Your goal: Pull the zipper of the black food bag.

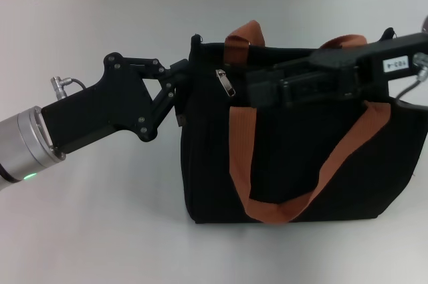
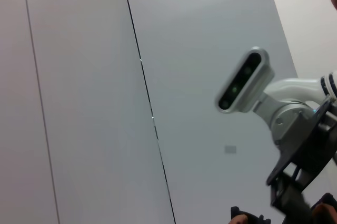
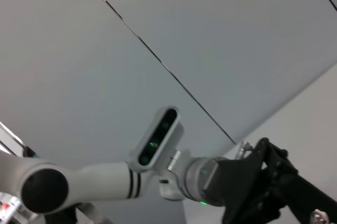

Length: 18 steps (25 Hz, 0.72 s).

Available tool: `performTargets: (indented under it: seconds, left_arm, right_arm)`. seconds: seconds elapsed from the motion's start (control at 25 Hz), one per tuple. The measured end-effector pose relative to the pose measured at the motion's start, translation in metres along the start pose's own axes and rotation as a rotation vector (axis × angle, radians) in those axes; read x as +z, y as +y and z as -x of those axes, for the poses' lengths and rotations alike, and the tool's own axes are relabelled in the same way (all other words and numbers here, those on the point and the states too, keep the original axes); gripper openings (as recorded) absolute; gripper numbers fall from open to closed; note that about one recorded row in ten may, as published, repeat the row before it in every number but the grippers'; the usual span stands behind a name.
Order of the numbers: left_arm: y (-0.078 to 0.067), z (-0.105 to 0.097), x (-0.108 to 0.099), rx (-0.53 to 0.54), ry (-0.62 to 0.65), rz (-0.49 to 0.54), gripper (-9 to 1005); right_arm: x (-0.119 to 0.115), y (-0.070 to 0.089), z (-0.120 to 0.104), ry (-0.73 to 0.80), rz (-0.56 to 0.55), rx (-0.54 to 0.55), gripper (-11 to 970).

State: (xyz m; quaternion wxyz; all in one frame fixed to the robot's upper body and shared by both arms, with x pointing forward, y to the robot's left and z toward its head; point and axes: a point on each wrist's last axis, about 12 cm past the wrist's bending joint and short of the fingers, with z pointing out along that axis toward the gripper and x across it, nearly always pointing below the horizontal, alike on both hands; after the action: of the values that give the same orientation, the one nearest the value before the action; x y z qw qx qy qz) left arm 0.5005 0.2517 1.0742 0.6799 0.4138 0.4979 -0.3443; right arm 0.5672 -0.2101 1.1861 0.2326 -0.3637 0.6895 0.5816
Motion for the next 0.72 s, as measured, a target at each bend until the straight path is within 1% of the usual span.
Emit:
performTargets:
  seconds: [0.24,0.4,0.72]
  left_arm:
    - [0.000,0.001,0.001,0.001,-0.006,-0.006,32]
    - [0.001,0.002,0.003,-0.001,-0.011,-0.013,33]
    - [0.005,0.004,0.011,-0.008,-0.020,-0.035,35]
  right_arm:
    - [0.011,-0.002,0.018,0.086,-0.067,-0.014,668]
    - [0.014,-0.006,0.025,0.099,-0.103,-0.010,667]
    - [0.021,-0.007,0.028,0.122,-0.115,-0.024,667]
